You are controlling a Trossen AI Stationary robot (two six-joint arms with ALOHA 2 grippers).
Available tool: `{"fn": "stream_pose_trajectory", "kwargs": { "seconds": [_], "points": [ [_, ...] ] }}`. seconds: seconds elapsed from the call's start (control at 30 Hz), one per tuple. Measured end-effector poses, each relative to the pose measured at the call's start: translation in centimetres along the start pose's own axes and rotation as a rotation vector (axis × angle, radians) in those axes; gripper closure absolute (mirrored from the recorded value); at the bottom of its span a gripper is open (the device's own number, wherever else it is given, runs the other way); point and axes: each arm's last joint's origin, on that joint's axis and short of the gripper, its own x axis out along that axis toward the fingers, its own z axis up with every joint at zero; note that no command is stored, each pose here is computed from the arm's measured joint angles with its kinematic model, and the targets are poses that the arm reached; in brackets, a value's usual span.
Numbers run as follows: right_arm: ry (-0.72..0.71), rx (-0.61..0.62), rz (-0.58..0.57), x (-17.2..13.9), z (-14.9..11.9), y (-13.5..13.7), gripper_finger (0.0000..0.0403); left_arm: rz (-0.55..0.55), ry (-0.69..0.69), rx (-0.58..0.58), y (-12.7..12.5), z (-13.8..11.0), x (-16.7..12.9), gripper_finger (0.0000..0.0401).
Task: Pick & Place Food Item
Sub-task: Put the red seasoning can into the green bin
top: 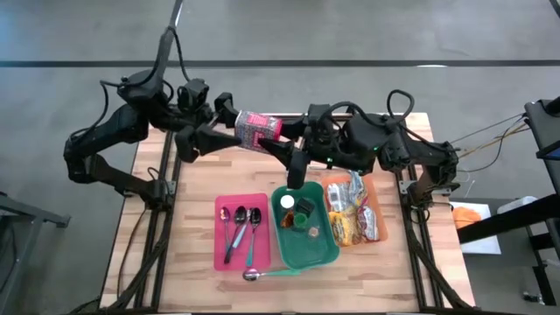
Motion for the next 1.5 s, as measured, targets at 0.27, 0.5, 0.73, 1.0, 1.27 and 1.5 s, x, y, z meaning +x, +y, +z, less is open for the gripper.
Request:
{"fn": "stream_pose_trajectory", "kwargs": {
  "seconds": [0.27, 0.5, 0.73, 1.0, 1.27, 1.5],
  "points": [
    [0.096, -0.005, -0.041, -0.8, -0.3, -0.5, 0.0195, 0.059, 0.106, 0.005, -0.1, -0.9, -1.3, 0.0007],
    [0.258, 0.061, -0.086, -1.7, -1.4, -1.3, 0.0195, 0.153, 0.236, -0.023, -0.1, -2.1, -2.8, 0.0034],
    [0.463, 0.160, -0.157, -2.4, -3.2, -2.2, 0.0195, 0.242, 0.390, -0.029, 0.3, -3.6, -3.8, 0.0053],
    [0.680, 0.317, -0.306, -3.4, -5.4, -3.1, 0.0195, 0.303, 0.457, 0.009, 0.3, -4.2, -4.7, 0.0054],
    [0.922, 0.414, -0.335, -2.8, -9.8, -2.9, 0.0195, 0.323, 0.491, 0.022, 0.4, -4.5, -5.0, 0.0054],
    [1.108, 0.460, -0.440, -2.7, -14.2, -3.3, 0.0195, 0.335, 0.482, 0.044, 0.1, -4.3, -5.4, 0.0054]
  ]
}}
